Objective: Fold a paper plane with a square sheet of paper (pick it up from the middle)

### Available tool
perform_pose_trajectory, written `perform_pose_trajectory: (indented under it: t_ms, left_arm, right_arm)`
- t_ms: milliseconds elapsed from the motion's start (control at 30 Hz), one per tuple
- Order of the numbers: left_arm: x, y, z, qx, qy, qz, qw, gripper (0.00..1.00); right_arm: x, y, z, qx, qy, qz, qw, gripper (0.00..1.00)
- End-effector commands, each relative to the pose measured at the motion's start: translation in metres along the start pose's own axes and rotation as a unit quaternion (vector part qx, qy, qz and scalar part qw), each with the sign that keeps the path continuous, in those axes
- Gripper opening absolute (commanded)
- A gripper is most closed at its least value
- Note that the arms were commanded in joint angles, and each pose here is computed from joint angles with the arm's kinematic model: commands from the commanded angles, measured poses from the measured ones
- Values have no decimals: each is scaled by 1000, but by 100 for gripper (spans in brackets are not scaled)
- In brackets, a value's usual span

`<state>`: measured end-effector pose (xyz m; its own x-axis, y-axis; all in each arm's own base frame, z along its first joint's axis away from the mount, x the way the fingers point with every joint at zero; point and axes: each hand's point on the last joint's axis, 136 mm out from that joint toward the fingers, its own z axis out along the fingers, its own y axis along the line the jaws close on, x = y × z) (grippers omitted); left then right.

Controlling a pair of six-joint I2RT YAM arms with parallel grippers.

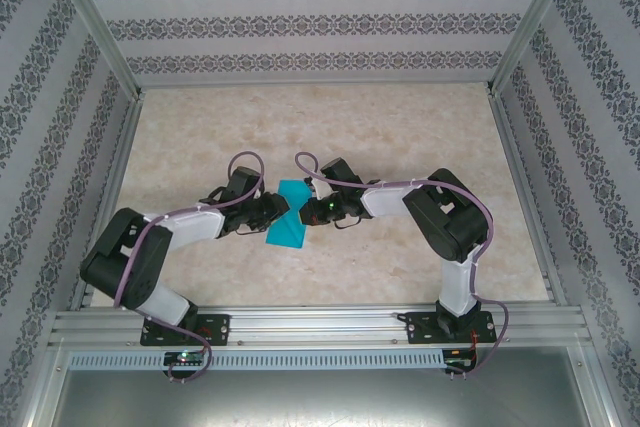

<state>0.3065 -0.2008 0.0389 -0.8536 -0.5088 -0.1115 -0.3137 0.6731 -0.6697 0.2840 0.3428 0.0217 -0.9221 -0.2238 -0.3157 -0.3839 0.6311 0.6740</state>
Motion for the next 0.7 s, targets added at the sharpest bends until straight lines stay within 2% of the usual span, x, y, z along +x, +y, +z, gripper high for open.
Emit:
perform_pose_trajectory:
  t_ms: [0, 267, 533, 667]
  left_arm:
    - [-4, -13, 6, 19, -6, -6, 1000, 33]
    - [-4, 9, 5, -33, -12, -12, 999, 28]
    - [-1, 15, 13, -41, -1, -20, 999, 24]
    - [-2, 15, 12, -44, -3, -19, 999, 24]
  right_arm:
    - [-5, 3, -3, -7, -3, -11, 1000, 2]
    - [-8, 8, -5, -16, -8, -9, 1000, 5]
    - [-14, 20, -15, -26, -22, -8, 999, 9]
    - [-16, 25, -22, -43, -38, 12, 998, 21]
